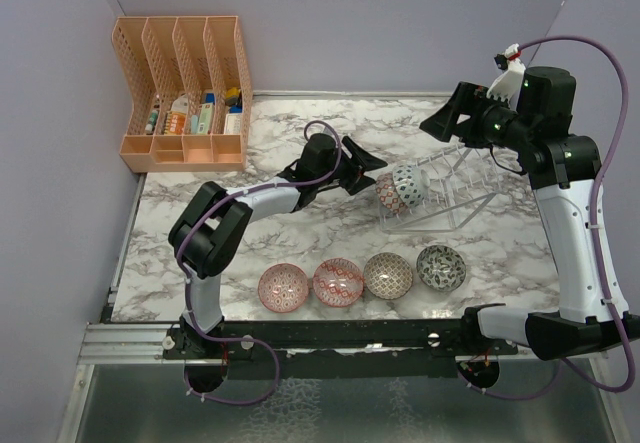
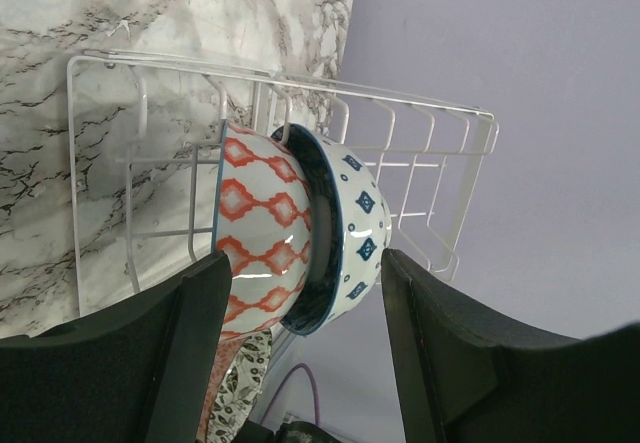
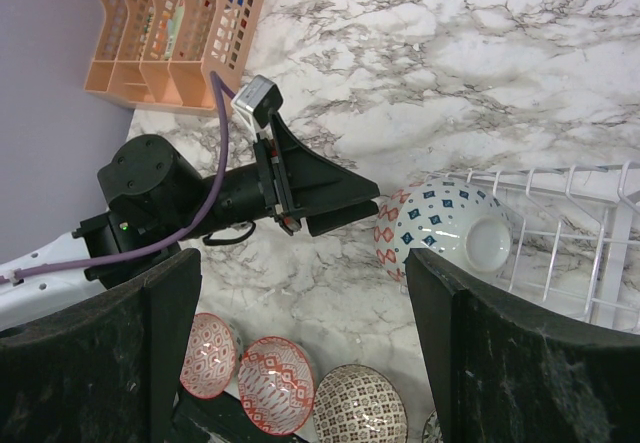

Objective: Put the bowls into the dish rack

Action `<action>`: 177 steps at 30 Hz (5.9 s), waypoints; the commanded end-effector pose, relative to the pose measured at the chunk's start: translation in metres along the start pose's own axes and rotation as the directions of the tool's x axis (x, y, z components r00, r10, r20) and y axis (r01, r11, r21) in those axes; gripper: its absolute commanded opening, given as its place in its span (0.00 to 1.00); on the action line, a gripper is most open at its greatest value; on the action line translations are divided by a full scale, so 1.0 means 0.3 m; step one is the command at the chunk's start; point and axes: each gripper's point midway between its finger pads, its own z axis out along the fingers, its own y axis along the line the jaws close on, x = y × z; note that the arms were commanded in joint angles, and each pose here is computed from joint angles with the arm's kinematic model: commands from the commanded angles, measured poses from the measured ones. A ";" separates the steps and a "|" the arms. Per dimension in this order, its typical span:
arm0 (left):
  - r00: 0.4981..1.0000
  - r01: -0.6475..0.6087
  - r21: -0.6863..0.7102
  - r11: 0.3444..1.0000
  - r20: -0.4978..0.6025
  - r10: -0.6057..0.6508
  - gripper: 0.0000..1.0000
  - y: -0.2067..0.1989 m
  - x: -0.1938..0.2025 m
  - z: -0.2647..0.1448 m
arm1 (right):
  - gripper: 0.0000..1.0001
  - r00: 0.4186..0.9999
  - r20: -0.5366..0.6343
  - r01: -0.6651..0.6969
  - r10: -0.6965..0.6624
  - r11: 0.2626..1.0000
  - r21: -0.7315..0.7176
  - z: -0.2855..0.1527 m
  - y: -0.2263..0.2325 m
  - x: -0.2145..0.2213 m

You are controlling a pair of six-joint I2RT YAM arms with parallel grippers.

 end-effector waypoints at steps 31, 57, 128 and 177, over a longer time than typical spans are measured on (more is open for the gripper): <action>1.000 0.002 0.033 0.999 -0.014 -0.001 0.64 -0.021 -0.001 0.057 | 0.84 0.999 0.032 0.014 -0.013 1.000 -0.028 -0.008 0.021 -0.030; 0.998 0.004 0.023 1.000 -0.058 -0.003 0.65 -0.008 0.052 0.079 | 0.84 1.000 0.026 0.013 -0.012 0.999 -0.036 -0.002 0.021 -0.022; 0.806 -0.590 -0.509 0.627 -0.425 0.412 0.71 0.425 0.322 -0.866 | 1.00 0.977 -0.170 -0.133 0.132 0.991 0.002 -0.032 0.007 0.150; 0.599 -0.761 -0.593 0.262 -0.488 0.635 0.00 0.762 0.427 -0.917 | 0.98 0.982 -0.160 -0.106 0.101 0.994 -0.026 -0.030 0.020 0.133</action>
